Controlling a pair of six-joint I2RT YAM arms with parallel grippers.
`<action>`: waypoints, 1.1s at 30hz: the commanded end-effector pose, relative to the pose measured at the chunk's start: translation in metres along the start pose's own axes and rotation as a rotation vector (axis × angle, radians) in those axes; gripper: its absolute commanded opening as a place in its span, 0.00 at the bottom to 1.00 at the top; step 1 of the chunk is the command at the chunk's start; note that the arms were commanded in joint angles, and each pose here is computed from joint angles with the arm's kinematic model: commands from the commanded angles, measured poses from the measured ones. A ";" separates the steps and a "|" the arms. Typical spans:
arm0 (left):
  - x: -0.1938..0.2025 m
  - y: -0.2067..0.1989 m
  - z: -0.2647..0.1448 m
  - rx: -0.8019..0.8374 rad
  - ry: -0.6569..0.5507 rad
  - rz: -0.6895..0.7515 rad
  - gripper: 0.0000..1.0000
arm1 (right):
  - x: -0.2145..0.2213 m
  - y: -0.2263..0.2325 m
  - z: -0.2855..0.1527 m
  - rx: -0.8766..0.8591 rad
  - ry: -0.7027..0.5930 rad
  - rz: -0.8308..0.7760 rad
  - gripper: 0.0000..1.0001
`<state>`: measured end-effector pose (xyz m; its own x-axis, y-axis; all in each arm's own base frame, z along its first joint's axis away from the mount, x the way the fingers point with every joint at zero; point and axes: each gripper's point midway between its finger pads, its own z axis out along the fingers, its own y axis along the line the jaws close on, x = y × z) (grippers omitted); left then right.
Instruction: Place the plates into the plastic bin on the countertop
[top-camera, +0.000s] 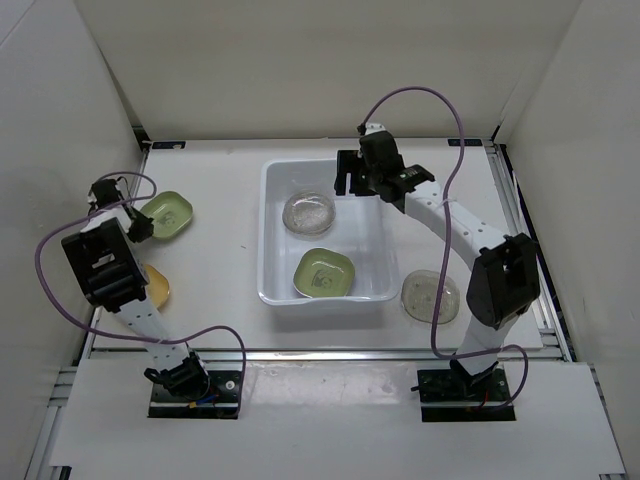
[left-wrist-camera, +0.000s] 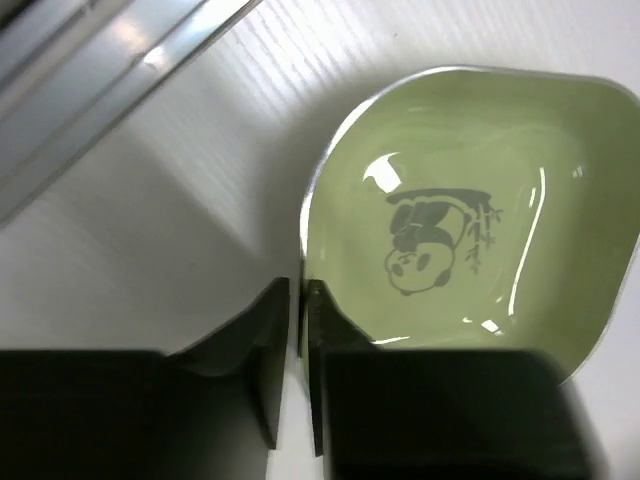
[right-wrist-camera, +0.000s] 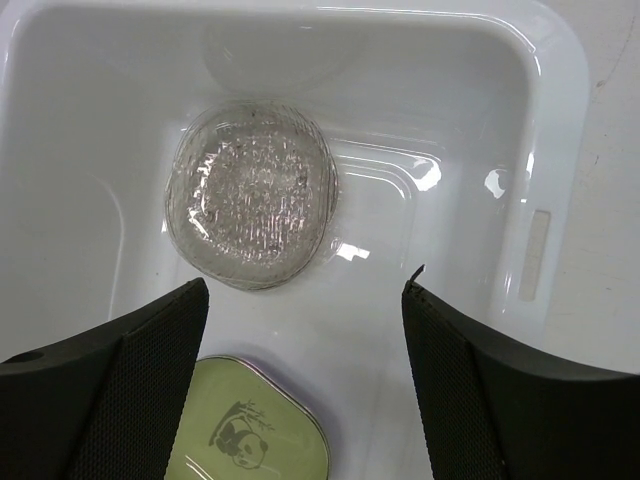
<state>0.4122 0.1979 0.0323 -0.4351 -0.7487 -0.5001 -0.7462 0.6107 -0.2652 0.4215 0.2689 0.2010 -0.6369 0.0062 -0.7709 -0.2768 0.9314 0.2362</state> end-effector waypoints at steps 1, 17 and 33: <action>-0.019 -0.008 -0.005 0.015 -0.058 0.005 0.14 | -0.014 -0.003 -0.017 0.022 -0.051 0.013 0.81; -0.046 -0.175 -0.207 0.586 -0.324 0.318 0.10 | -0.020 -0.066 -0.050 0.129 -0.101 0.061 0.82; 0.273 -0.239 -0.320 0.928 0.173 1.124 0.10 | 0.015 -0.146 -0.092 0.258 -0.091 0.179 0.83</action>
<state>0.3392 -0.2297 0.2280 -0.6617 0.1429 -0.7361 0.5180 0.7969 -0.3110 0.3901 0.1114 0.2007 -0.6188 0.1873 -0.7629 0.0146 0.9737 0.2272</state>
